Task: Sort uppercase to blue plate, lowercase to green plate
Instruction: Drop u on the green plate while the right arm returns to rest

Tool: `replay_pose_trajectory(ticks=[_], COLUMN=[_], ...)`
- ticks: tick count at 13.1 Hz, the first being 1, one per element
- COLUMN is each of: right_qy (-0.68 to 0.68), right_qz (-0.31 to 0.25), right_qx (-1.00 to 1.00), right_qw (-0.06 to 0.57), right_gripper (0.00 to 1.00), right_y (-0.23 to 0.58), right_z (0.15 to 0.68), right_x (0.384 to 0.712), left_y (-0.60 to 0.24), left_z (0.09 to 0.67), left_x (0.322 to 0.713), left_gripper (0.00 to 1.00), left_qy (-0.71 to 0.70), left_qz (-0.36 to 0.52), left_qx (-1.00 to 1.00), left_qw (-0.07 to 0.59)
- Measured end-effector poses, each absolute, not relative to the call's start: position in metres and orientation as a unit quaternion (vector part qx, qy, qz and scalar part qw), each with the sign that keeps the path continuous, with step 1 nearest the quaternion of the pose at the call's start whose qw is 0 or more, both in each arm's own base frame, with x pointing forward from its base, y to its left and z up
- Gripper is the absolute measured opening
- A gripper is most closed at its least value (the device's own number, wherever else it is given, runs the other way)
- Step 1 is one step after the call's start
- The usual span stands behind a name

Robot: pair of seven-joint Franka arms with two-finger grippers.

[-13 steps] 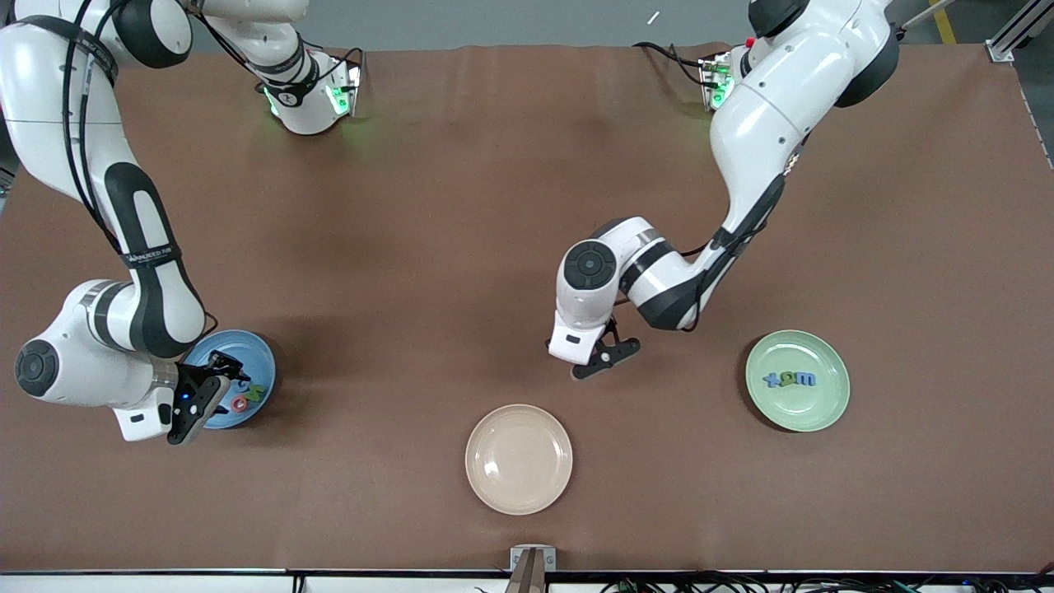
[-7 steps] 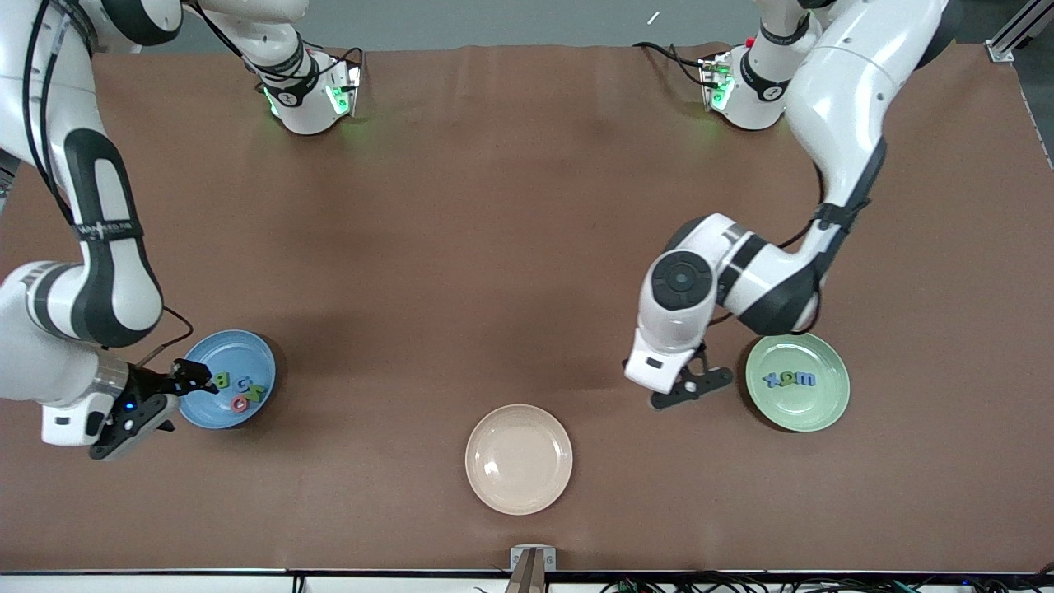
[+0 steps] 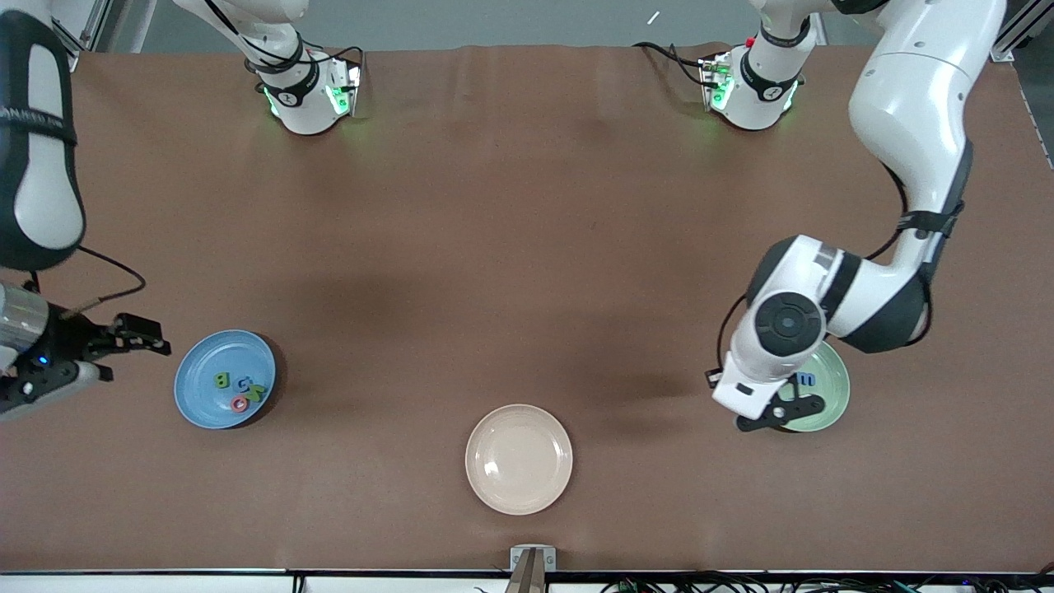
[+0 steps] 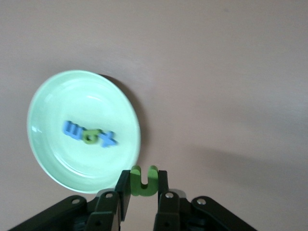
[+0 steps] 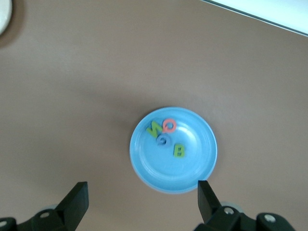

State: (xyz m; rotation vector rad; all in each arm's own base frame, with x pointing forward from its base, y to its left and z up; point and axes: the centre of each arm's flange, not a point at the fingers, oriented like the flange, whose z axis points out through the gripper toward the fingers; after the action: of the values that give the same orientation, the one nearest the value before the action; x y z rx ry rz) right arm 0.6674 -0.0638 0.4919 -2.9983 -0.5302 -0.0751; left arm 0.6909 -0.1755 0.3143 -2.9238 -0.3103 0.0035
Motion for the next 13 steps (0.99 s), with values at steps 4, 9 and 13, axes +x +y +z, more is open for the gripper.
replay_pose_trajectory(ticks=[4, 9, 13], right_qy=[-0.11, -0.012, 0.048], right_qz=[-0.019, -0.009, -0.039], right_qx=[-0.993, -0.999, -0.997], right_qw=[0.043, 0.033, 0.035], right_gripper=[1.0, 1.0, 1.0], right_y=[-0.058, -0.054, -0.04], right_z=[0.546, 0.588, 0.631], right_x=[0.636, 0.589, 0.559], left_y=[-0.097, -0.062, -0.058], left_z=[0.305, 0.268, 0.28], left_x=[0.695, 0.689, 0.696], left_gripper=[0.26, 0.27, 0.64], left_qy=[-0.086, -0.103, -0.106], left_qz=[0.032, 0.063, 0.047], left_qx=[-0.992, -0.991, -0.992], left_qw=[0.092, 0.063, 0.054])
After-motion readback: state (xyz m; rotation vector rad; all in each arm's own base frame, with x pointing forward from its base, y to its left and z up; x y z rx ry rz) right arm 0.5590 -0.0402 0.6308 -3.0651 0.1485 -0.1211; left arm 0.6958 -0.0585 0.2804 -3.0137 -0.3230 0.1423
